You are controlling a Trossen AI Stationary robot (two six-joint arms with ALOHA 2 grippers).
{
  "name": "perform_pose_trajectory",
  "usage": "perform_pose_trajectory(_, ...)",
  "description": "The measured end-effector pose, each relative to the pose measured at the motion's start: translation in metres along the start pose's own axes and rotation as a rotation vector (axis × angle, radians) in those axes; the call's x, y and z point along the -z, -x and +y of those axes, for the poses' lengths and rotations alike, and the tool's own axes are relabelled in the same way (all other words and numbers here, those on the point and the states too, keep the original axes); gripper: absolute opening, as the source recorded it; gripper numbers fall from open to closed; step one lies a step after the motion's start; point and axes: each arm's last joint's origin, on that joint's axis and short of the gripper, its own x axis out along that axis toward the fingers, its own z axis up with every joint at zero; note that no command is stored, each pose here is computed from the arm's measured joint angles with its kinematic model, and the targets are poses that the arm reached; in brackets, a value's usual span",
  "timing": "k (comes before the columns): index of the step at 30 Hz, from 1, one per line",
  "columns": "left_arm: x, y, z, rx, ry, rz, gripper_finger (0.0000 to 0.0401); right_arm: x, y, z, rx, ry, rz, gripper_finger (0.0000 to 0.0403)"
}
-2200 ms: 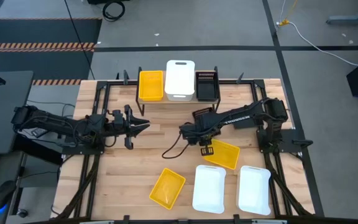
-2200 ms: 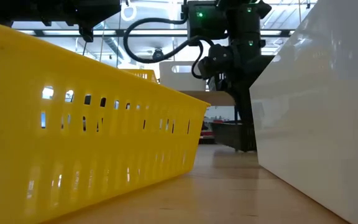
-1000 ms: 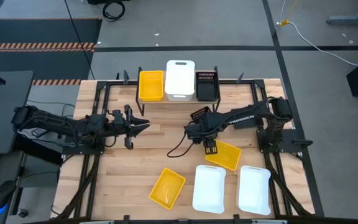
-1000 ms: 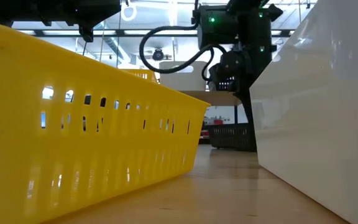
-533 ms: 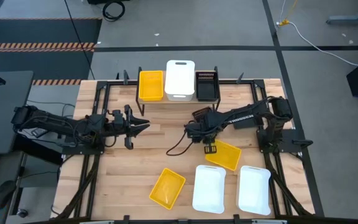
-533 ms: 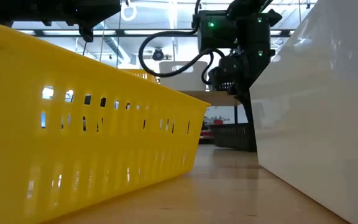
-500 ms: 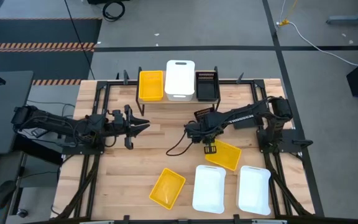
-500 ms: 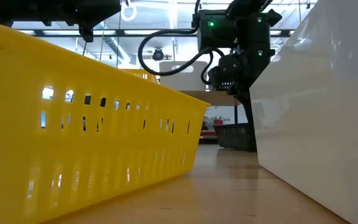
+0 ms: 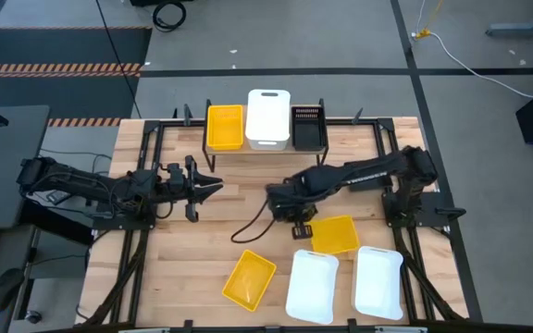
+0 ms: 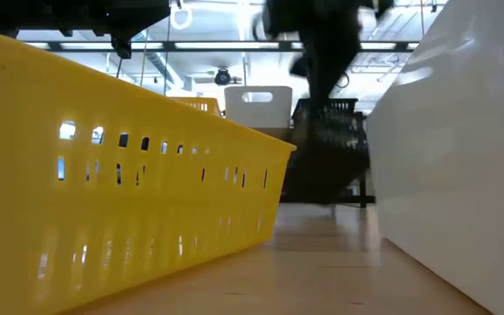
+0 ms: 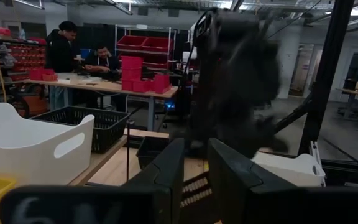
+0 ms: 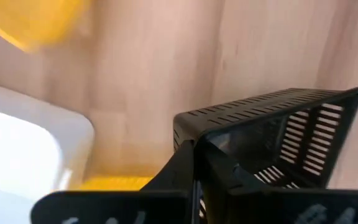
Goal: Stack baskets on shelf by color
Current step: Stack the left black basket on the black basket on the shelf
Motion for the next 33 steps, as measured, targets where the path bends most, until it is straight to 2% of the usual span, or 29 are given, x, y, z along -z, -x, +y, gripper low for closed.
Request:
perform_pose_trajectory(6,0.0,0.0,0.0,0.0,0.001,-0.002,0.0078,-0.019,0.065,0.015,0.057,0.038,-0.128,0.002)
perform_pose_trajectory(13,0.0,0.0,0.0,0.001,0.005,-0.003,0.0078,-0.02,0.134,0.013,0.199,0.049,-0.25,0.0013)
perform_pose_trajectory(18,0.0,0.0,0.0,0.0,0.004,-0.003,0.0078,-0.013,0.172,0.0,0.408,0.015,-0.307,0.0013)
perform_pose_trajectory(23,0.0,0.0,0.0,0.0,0.005,-0.003,0.0078,-0.008,0.186,-0.026,0.485,-0.016,-0.292,0.0013)
perform_pose_trajectory(33,0.0,0.0,0.0,0.0,0.001,0.004,0.0078,0.005,0.178,-0.084,0.538,-0.089,-0.145,0.0014)
